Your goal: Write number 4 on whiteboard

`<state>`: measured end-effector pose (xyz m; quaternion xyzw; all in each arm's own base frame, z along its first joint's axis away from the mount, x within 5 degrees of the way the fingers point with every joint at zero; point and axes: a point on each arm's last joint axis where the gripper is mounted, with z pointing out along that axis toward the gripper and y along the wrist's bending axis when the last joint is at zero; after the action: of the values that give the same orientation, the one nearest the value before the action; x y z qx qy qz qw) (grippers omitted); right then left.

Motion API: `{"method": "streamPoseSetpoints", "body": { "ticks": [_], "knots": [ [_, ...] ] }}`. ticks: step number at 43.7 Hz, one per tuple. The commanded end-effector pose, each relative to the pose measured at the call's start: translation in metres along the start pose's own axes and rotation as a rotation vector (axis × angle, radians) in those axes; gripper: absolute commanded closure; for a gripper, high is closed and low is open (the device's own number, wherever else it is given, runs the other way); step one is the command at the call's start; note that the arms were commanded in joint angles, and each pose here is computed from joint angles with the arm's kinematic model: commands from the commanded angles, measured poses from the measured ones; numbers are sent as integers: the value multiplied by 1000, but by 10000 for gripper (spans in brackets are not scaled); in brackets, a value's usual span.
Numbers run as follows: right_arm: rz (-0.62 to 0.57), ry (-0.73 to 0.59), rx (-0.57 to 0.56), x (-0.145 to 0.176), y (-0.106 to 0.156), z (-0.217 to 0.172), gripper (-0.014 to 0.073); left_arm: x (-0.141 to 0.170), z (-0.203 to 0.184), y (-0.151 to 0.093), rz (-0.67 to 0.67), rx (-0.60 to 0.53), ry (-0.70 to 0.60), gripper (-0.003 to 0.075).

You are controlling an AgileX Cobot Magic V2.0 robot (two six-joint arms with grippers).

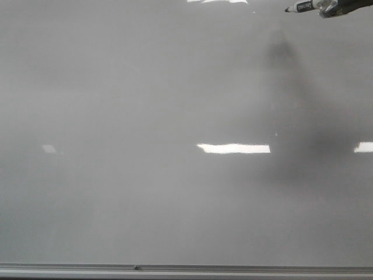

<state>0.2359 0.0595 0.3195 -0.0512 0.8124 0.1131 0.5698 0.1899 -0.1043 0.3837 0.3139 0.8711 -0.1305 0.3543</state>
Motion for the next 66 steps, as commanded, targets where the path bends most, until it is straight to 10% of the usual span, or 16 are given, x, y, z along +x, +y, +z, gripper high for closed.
{"method": "streamPoseSetpoints", "body": {
  "ticks": [1,19,30,66],
  "knots": [
    [-6,-112,7,-21,1,2,666,-10,-12,-1,-14,-11,-102,262],
    [-125,145,-67,9,15,21,666,-10,-12,-1,-14,-13,-106,262],
    [-80,210,47,11,-19,19,666,-10,-12,0,-11,-16,-105,262],
    [-104,106,19,-2,-7,28,666,-13,-13,1,-12,-26,-135,262]
  ]
}}
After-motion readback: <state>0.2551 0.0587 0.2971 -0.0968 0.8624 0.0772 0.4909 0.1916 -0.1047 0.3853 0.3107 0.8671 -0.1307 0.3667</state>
